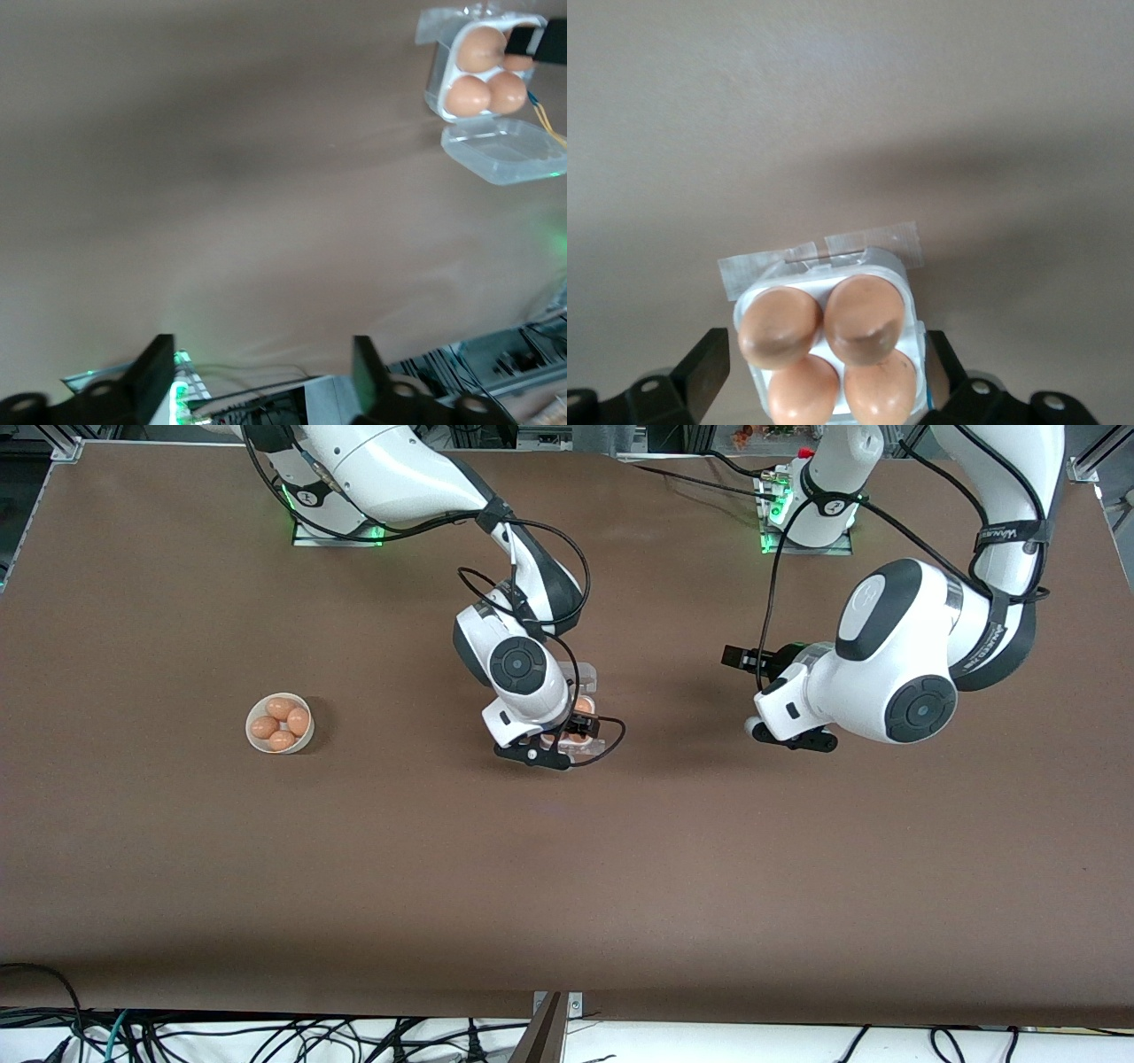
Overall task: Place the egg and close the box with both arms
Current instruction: 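Release the egg with the right gripper while the left gripper grasps the lid, then fold the lid over the eggs with the left gripper while the right retracts, then press the lid shut, then withdraw the left gripper to rest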
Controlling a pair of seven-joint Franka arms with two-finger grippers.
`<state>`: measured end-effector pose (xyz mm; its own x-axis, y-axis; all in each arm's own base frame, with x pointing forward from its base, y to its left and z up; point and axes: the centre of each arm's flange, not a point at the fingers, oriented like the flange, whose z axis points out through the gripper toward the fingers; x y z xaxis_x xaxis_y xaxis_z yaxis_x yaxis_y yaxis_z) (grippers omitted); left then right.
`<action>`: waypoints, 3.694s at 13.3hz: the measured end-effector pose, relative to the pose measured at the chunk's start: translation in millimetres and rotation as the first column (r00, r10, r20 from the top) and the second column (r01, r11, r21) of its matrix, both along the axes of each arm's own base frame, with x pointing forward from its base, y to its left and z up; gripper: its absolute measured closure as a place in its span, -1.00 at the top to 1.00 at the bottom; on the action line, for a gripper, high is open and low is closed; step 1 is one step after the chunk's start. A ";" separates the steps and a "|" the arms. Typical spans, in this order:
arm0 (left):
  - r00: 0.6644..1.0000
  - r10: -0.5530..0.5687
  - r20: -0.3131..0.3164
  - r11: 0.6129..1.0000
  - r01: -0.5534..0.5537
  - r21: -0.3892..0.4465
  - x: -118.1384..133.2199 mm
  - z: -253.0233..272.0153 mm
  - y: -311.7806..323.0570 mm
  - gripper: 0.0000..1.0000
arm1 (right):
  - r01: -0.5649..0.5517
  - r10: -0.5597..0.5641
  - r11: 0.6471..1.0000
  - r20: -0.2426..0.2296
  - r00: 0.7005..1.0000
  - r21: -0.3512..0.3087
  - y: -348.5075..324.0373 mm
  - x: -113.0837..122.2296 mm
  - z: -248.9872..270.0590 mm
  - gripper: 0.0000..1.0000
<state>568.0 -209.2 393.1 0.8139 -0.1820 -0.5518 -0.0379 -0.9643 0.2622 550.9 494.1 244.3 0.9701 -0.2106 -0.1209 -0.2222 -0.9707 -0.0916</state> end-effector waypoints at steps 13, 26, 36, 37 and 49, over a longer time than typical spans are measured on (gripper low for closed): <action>0.966 -0.018 -0.258 0.992 -0.015 -0.127 -44.5 -81.5 -115.6 -0.85 | -0.170 0.173 0.978 0.020 0.985 -0.119 -168.5 96.4 106.5 1.00; 0.977 0.092 -0.190 0.994 -0.102 -0.045 -70.1 -155.0 -225.2 -0.84 | -0.066 0.080 0.995 0.216 0.973 -0.072 -439.1 39.2 363.2 1.00; 0.979 0.186 -0.084 0.979 -0.192 -0.069 -32.2 -153.7 -212.1 -0.84 | -0.146 0.162 0.985 0.196 0.967 -0.093 -463.0 -7.6 357.7 1.00; 0.977 0.199 -0.074 0.976 -0.205 -0.076 -23.6 -149.2 -206.5 -0.84 | -0.145 0.161 0.985 0.200 0.966 -0.093 -464.9 -5.2 355.7 1.00; 0.952 0.182 0.248 0.963 -0.223 0.150 105.4 -37.8 -19.4 0.89 | -0.172 0.197 0.976 0.213 0.957 -0.131 -467.1 9.7 341.1 1.00</action>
